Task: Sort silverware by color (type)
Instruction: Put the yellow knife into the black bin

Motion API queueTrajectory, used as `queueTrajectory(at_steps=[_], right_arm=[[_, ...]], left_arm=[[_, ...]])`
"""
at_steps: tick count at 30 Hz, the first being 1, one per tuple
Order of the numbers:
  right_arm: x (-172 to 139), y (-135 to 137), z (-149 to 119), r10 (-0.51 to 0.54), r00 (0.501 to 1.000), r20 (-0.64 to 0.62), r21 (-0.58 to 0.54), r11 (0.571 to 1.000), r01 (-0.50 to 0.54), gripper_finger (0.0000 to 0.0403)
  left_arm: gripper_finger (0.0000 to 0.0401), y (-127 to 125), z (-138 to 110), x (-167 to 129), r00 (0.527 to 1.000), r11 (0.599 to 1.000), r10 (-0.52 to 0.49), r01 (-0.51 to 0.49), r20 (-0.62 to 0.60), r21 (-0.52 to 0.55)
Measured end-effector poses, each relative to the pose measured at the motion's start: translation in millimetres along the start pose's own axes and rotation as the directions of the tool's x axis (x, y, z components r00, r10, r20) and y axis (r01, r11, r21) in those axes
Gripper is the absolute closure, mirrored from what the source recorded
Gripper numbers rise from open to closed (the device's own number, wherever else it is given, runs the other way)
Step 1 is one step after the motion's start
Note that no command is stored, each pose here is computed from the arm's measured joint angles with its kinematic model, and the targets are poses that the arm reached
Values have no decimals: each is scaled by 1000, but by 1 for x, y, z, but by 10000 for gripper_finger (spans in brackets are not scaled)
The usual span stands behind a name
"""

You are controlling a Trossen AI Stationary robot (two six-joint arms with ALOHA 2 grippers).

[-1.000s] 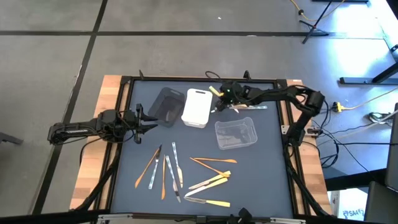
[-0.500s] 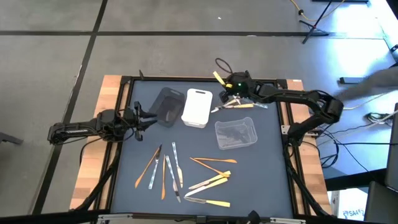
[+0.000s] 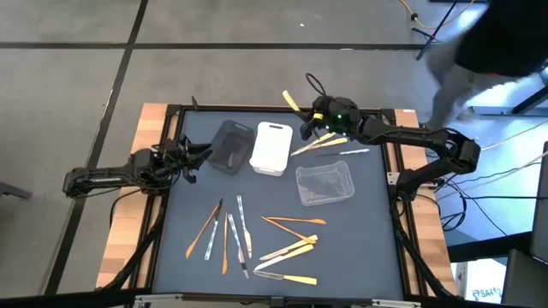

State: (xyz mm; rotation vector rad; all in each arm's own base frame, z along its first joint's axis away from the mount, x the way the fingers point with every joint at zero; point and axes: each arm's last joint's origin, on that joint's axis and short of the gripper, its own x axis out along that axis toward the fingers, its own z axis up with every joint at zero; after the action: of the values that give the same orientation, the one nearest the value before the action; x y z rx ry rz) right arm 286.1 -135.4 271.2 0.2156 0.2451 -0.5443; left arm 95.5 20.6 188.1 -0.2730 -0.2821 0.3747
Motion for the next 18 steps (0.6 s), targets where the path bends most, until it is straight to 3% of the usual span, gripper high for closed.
queueTrajectory(at_steps=[8,18], right_arm=[[-4,33,3,65,994,85,-23,998,-63,377],[-11,59,2,59,988,141,-77,996,-48,377]], left_arm=[[282,-2,-1,10,1000,999,18,-18,7,-29],[282,-11,5,35,1000,999,28,-28,-3,-26]])
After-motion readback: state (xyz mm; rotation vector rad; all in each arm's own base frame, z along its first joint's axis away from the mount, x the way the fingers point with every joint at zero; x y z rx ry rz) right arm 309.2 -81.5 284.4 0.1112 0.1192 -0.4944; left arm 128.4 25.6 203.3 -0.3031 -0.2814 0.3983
